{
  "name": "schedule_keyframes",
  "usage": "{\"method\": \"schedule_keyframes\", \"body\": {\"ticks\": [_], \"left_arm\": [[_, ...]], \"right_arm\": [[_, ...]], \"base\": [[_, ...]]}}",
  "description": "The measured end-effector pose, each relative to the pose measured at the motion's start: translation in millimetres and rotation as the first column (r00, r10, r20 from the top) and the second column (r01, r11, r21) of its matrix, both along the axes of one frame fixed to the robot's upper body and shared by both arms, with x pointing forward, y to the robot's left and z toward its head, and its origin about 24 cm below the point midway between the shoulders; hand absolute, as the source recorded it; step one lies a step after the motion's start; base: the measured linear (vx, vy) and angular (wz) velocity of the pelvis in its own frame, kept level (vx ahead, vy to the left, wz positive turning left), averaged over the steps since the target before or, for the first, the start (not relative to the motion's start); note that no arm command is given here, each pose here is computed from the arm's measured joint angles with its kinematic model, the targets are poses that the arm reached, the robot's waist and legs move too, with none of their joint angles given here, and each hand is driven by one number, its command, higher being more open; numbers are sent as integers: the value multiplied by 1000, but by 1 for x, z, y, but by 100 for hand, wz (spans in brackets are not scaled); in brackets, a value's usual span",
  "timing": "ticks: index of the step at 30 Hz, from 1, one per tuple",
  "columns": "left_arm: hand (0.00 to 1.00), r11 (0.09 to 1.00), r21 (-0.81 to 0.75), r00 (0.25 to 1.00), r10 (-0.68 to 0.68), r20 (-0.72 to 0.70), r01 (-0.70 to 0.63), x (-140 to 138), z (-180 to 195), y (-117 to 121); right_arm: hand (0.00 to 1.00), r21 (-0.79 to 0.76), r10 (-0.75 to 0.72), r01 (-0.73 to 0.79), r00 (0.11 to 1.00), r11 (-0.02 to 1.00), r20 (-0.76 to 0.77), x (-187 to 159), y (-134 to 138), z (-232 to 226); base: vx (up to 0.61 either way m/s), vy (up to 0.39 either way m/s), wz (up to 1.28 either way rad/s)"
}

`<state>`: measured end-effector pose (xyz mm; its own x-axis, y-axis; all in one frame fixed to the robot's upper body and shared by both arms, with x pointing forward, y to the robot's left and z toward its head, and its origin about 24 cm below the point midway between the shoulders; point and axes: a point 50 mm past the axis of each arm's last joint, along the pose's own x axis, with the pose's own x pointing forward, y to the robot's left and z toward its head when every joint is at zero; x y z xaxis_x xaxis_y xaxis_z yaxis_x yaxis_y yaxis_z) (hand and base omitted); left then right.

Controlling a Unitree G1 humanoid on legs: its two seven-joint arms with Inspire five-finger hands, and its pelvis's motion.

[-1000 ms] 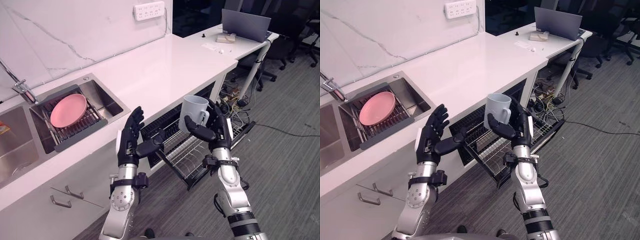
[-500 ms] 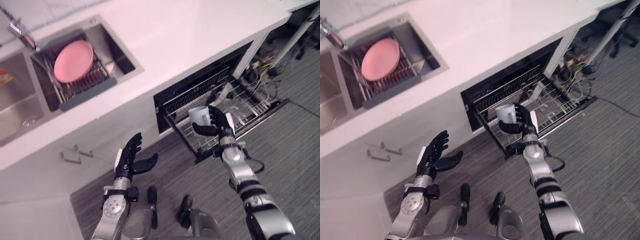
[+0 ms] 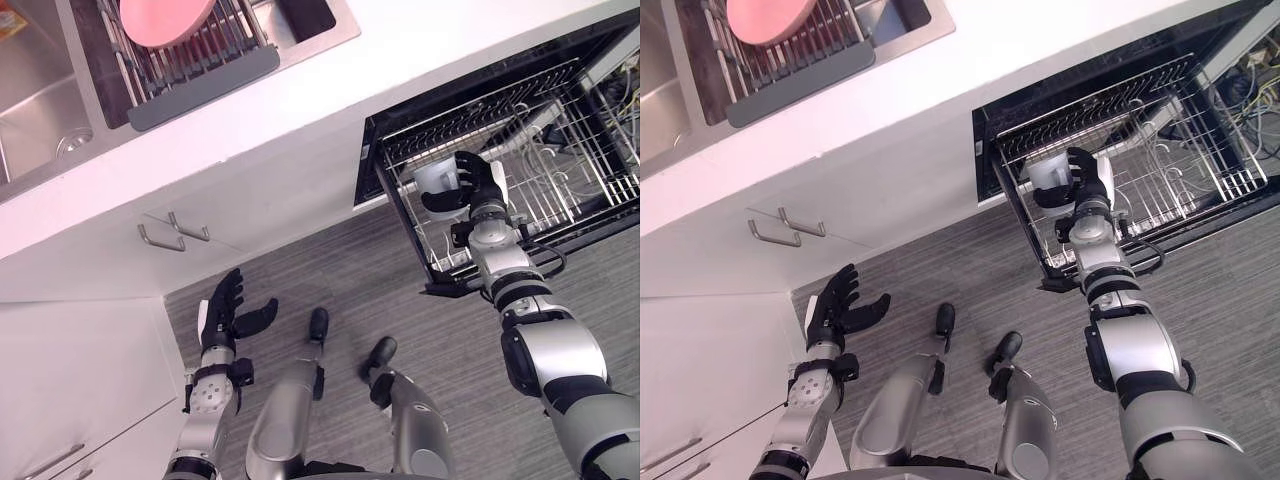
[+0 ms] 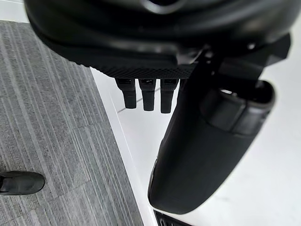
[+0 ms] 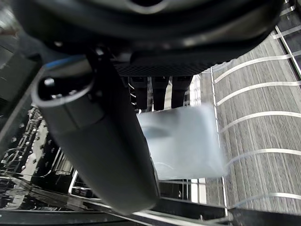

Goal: Walk over to the sink, pick up the cup, carry it to the dishwasher, place the cup inside the dishwasher, then close the dishwasher door

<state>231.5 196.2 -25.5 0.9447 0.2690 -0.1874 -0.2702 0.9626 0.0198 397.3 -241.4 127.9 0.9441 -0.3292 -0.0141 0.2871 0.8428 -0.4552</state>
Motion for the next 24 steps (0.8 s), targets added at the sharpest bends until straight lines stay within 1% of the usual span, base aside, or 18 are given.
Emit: {"method": "schedule_keyframes", "body": {"ticks": [5,7,9,10,12,13,14,16,17,18,19,21,24], "left_arm": [[90,1000,-12,1000,-1,6,1,2,1,-4],[90,1000,-12,1000,2,8,-2,2,1,-3],[90,1000,-25,1000,17,11,-17,2,1,-3],[90,999,-26,1000,20,10,-19,2,1,-3],[90,999,-26,999,33,7,-33,1,0,0],[90,998,-32,999,53,4,-53,-1,-1,2],[90,998,-32,998,56,3,-56,-1,-1,2],[90,997,-41,998,66,-9,-66,-4,-4,0],[90,997,-42,998,66,-11,-67,-4,-4,0],[90,997,-41,997,69,-22,-70,-8,-7,0],[90,997,-42,997,71,-36,-72,-11,-9,1],[90,996,-52,996,71,-50,-73,-13,-12,-2],[90,996,-56,995,64,-81,-69,-15,-18,-4]], "right_arm": [[90,45,-8,7,1000,999,21,1,5,1],[90,50,7,-11,998,999,60,3,12,8],[90,72,34,-47,985,996,171,1,20,26],[90,78,37,-54,979,995,203,-1,22,30],[90,93,69,-101,952,991,299,-12,34,35],[90,103,93,-137,932,985,349,-25,43,30],[90,108,96,-143,929,984,358,-27,44,29],[90,161,85,-157,920,974,383,-56,53,4],[90,168,80,-154,922,974,379,-59,54,1],[90,190,70,-148,930,971,362,-70,57,-13],[90,207,58,-135,939,969,338,-82,58,-26],[90,204,33,-103,947,973,320,-101,53,-38],[90,175,3,-70,935,982,356,-122,44,-34]], "base": [[-3,4,-3],[-16,-1,-8],[-22,-6,-10],[1,-9,-12],[21,-5,-10],[0,0,0],[0,0,0],[0,0,0],[8,14,3],[14,7,6],[23,6,10],[61,1,38],[93,13,59]]}}
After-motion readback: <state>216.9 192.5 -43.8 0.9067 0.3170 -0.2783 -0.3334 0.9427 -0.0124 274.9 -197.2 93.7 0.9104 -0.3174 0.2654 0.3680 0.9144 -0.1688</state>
